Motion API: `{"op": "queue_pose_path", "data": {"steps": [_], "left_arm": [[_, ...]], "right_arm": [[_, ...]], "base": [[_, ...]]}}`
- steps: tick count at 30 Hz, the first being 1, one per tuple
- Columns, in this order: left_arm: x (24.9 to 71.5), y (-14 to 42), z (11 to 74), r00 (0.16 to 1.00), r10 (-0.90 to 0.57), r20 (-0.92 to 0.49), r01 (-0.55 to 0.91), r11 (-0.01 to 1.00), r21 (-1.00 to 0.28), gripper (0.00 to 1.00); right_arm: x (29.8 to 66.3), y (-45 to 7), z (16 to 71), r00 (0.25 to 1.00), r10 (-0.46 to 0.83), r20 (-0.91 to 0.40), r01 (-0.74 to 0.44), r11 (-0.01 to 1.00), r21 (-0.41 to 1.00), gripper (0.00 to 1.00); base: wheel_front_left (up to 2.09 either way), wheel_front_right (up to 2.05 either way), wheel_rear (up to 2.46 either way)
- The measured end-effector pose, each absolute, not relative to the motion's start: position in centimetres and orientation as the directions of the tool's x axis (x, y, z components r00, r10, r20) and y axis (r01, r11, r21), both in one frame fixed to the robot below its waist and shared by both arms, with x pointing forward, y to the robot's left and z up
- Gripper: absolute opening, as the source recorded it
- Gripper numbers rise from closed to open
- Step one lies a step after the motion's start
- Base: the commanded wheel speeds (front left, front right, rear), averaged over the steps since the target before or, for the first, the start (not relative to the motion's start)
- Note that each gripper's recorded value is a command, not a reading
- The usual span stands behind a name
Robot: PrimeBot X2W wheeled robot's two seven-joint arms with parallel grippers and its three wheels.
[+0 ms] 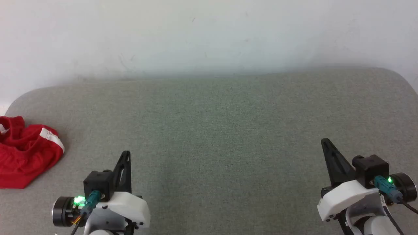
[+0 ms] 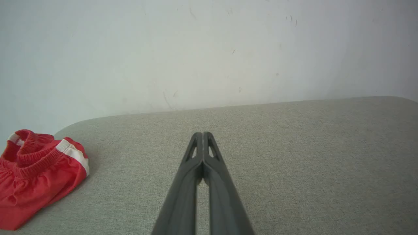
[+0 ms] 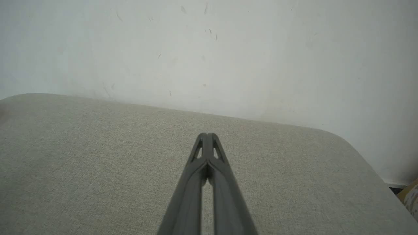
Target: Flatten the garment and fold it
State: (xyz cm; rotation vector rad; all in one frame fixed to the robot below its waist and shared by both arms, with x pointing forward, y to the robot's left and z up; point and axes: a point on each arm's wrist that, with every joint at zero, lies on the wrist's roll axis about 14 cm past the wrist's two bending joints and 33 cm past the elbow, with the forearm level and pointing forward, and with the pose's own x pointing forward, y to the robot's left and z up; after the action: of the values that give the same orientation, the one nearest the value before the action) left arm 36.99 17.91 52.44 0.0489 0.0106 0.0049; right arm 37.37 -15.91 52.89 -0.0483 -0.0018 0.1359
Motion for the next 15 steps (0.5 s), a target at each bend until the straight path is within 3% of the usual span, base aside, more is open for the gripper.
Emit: {"op": "queue_pose_path", "data": {"steps": [15], "left_arm": [[36.99, 17.91, 52.44, 1.000, 0.005, -0.010, -0.005, 0.999, 0.049, 0.00]], "right_arm": [[37.37, -15.91, 52.89, 0.991, 0.136, -0.002, -0.135, 0.990, -0.048, 0.00]], "base": [[0.00, 0.00, 0.00]]}}
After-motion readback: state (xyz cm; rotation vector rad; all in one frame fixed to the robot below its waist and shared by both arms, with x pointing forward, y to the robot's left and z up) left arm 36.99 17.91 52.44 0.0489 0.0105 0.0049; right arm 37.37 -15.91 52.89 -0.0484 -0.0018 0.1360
